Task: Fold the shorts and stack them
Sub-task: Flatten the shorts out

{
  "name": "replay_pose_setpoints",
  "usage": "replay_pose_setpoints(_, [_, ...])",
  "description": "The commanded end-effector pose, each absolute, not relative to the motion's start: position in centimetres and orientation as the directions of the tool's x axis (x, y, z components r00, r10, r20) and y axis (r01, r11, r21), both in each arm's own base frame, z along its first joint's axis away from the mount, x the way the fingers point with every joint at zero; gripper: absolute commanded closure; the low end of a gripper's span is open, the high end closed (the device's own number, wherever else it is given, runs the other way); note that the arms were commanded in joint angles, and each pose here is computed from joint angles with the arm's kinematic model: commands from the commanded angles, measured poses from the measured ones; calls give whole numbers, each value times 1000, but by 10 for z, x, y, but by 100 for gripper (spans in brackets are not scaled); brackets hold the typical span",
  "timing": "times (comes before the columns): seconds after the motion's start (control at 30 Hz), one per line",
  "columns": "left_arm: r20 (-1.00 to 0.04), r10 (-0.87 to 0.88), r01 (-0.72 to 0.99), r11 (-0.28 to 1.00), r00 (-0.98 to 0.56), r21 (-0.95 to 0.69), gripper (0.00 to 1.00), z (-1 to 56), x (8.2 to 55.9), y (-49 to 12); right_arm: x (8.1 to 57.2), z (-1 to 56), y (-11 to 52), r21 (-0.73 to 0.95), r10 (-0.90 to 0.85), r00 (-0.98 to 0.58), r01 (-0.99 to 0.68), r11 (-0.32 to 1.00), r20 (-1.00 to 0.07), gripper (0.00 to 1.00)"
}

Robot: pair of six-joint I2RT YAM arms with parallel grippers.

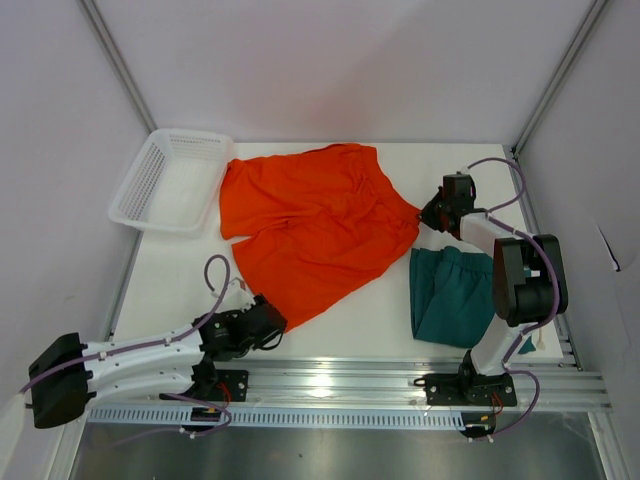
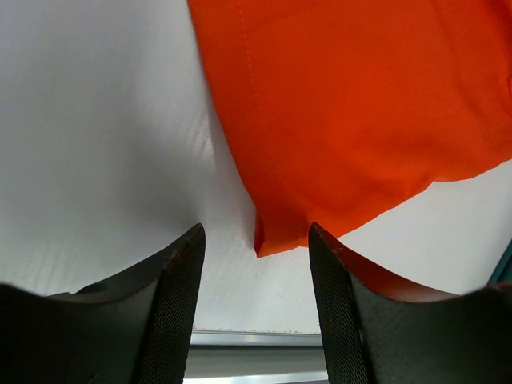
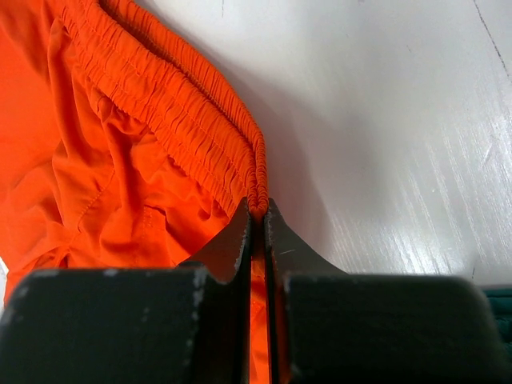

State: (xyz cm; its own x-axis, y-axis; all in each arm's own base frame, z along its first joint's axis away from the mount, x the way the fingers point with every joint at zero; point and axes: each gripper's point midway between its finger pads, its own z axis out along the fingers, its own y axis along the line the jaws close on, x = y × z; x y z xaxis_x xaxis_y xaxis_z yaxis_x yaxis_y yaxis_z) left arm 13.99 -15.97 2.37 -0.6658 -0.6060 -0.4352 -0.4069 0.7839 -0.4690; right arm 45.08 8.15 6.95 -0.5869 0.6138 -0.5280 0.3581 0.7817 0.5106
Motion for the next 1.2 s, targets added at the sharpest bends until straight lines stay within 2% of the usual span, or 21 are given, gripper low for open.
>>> replay_pose_setpoints(0.0, [-446, -615, -381, 772, -650, -509, 43, 22, 147, -166, 457, 95, 78, 549, 634, -532, 334, 766, -561, 100])
replay_pose_setpoints(0.3, [-449, -566, -339, 803, -692, -490, 53, 14, 151, -183, 456, 94, 79, 557, 638, -538, 333, 761, -551, 100])
replay_pose_setpoints(0.63, [-515, -546, -362, 833, -661, -419, 53, 1, 158, -154, 457, 93, 78, 562, 635, -547, 324, 761, -545, 100])
replay_pose_setpoints(1.17, [-598, -536, -302, 840, -596, -451, 50, 0, 170, -135, 465, 97, 81, 593, 640, -543, 291, 751, -544, 100])
